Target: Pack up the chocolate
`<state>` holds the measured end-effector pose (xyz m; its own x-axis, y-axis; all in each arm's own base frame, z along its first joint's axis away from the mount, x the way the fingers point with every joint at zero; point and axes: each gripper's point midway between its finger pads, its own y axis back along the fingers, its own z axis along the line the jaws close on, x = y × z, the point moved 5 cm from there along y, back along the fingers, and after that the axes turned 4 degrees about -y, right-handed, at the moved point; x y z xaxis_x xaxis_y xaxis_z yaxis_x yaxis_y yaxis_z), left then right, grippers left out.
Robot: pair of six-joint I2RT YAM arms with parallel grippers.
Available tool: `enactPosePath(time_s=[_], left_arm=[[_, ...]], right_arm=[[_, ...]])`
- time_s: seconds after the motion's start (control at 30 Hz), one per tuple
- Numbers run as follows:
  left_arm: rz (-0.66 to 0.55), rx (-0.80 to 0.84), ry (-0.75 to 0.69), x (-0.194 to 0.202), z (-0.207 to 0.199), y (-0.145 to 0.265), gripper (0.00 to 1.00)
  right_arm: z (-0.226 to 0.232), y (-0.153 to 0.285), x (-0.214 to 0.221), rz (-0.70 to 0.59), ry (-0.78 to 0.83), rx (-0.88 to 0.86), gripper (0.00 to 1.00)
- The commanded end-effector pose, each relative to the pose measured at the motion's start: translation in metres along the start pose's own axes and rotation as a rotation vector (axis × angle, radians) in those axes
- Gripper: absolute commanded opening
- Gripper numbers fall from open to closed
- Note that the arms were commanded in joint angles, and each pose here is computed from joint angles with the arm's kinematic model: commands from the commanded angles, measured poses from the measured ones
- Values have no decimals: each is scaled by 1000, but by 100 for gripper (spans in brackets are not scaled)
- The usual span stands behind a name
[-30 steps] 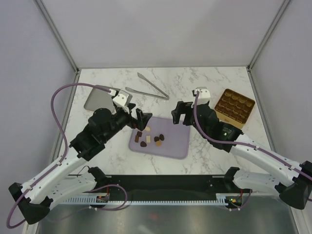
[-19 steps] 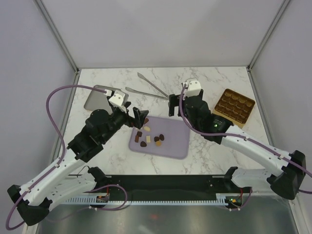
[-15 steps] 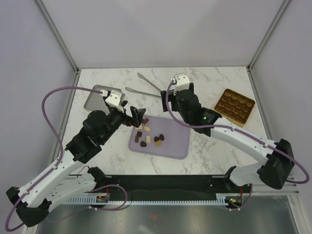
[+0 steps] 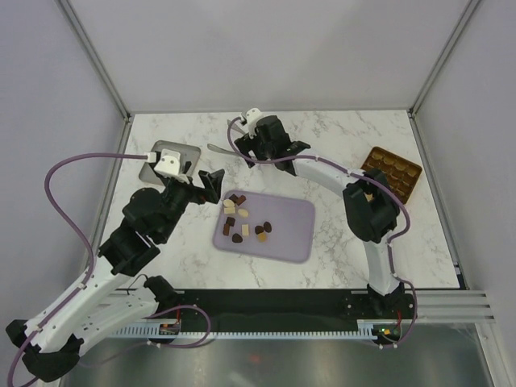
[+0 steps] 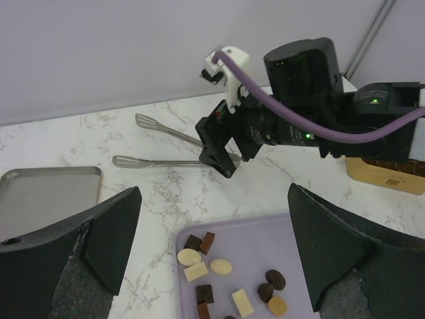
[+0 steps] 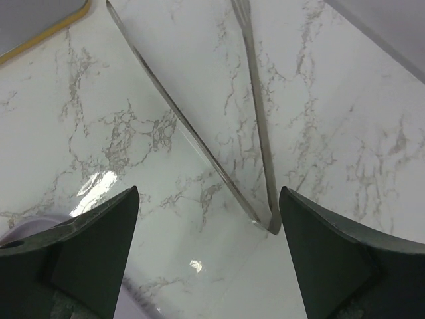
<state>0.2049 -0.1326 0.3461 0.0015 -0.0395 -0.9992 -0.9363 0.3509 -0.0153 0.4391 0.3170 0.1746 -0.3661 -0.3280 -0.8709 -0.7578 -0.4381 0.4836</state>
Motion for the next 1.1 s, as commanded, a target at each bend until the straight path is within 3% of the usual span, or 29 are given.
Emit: enactPosePath(time_s=[0.0,0.23,0.87,1.07], left_arm=[[-63,-23,1,-14,6,0,99],[-86,-33,39,-20,15,2,100],[-75,-10,85,-19,20,-6,100],[-57,-17,91,-15,22,-12,99]], right_arm=[[6,-17,-15,4,70,-113,95],[-7,-57,10,70,120,-126,96],[-39,-112,58,156,150,-142,97],[-42,-116,75,196,109,-126,88]])
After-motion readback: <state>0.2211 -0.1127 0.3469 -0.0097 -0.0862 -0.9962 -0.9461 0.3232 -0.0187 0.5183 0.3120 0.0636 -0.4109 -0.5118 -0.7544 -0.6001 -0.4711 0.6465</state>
